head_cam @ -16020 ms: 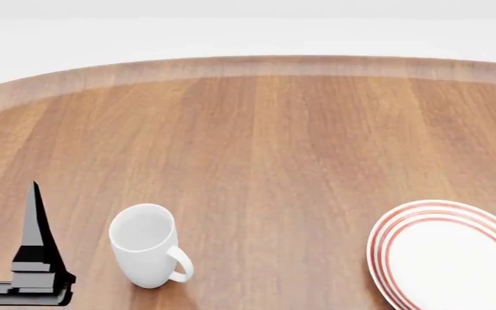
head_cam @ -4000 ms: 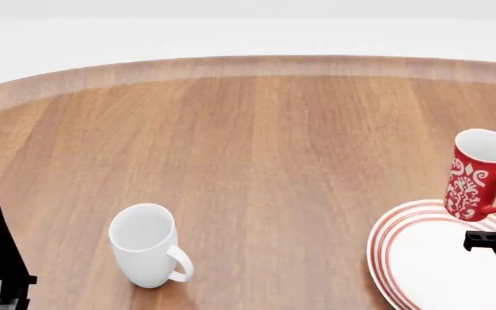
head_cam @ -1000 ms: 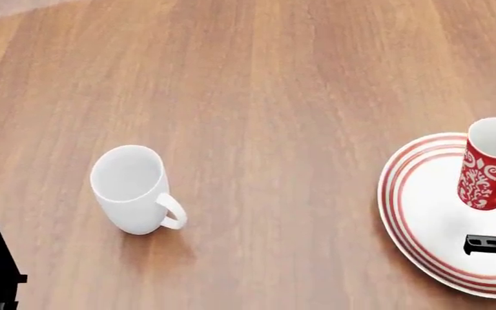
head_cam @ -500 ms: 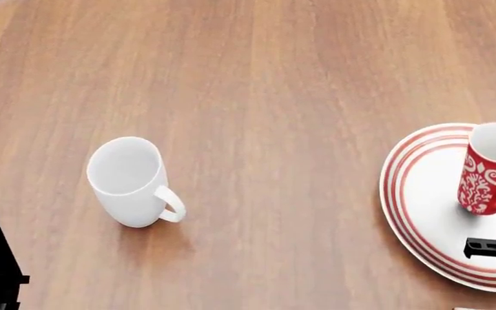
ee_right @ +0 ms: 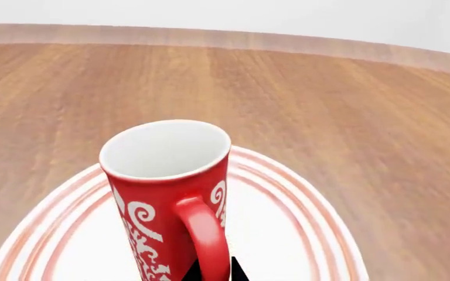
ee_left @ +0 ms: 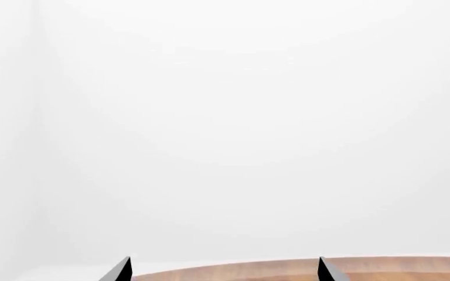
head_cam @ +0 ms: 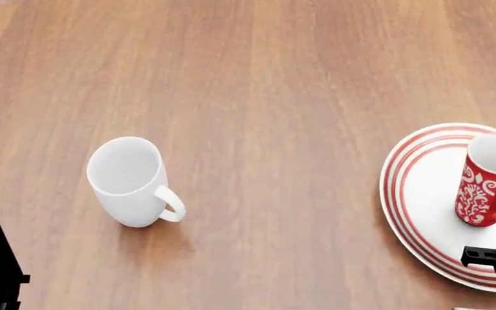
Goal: Pick up the red mug and put it on the plate
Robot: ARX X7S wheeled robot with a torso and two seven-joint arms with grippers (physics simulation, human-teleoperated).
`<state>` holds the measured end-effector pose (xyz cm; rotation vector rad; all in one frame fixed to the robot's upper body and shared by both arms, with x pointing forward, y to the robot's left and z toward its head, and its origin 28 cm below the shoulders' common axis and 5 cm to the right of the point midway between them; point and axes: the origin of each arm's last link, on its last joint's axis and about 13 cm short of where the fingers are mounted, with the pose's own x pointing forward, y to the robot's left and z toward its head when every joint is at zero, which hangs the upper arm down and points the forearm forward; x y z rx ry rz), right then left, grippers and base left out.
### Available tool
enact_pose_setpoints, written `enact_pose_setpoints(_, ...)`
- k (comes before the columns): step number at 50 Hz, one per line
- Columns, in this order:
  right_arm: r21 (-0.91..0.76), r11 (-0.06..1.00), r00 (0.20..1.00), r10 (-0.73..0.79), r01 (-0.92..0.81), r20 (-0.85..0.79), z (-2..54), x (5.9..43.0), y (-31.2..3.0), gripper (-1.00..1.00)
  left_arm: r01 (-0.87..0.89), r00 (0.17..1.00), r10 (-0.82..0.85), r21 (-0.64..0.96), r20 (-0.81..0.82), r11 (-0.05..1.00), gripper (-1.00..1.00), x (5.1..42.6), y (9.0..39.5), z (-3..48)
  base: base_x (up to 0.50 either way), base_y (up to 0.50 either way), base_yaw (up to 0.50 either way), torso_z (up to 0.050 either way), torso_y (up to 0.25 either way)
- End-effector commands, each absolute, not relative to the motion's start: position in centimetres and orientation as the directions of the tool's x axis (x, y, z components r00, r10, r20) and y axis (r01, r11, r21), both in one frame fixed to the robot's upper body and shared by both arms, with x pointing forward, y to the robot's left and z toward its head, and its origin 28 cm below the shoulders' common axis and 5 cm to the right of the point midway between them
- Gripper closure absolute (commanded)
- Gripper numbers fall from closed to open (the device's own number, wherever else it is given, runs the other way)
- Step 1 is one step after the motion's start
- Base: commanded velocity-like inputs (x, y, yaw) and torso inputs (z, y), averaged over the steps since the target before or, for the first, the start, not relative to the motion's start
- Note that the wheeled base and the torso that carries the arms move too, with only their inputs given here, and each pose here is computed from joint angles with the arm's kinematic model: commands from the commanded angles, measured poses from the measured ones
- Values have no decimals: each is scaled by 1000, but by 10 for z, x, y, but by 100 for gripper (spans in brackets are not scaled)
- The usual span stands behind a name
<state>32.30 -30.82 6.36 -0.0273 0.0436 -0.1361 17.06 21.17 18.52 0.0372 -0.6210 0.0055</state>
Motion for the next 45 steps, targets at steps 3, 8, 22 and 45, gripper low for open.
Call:
enact_pose_setpoints(3,-17,989,988,-147,146,-41,62,322,-308,100,-16,813,-6,33,582,999,-100,171,212,185,0,0,0,0,0)
enact_pose_setpoints(8,-20,990,989,-143,143,-43,62,322,-308,100,-16,812,-6,33,583,999,-100,172,212,186,0,0,0,0,0)
enact_pose_setpoints(22,-54,989,988,-142,138,-63,59,320,-307,-100,-15,810,-8,34,587,999,-100,171,211,187,0,0,0,0,0)
enact_pose_setpoints(45,-56,989,988,-141,138,-56,60,318,-312,-100,-14,807,-7,32,591,999,-100,171,211,190,0,0,0,0,0)
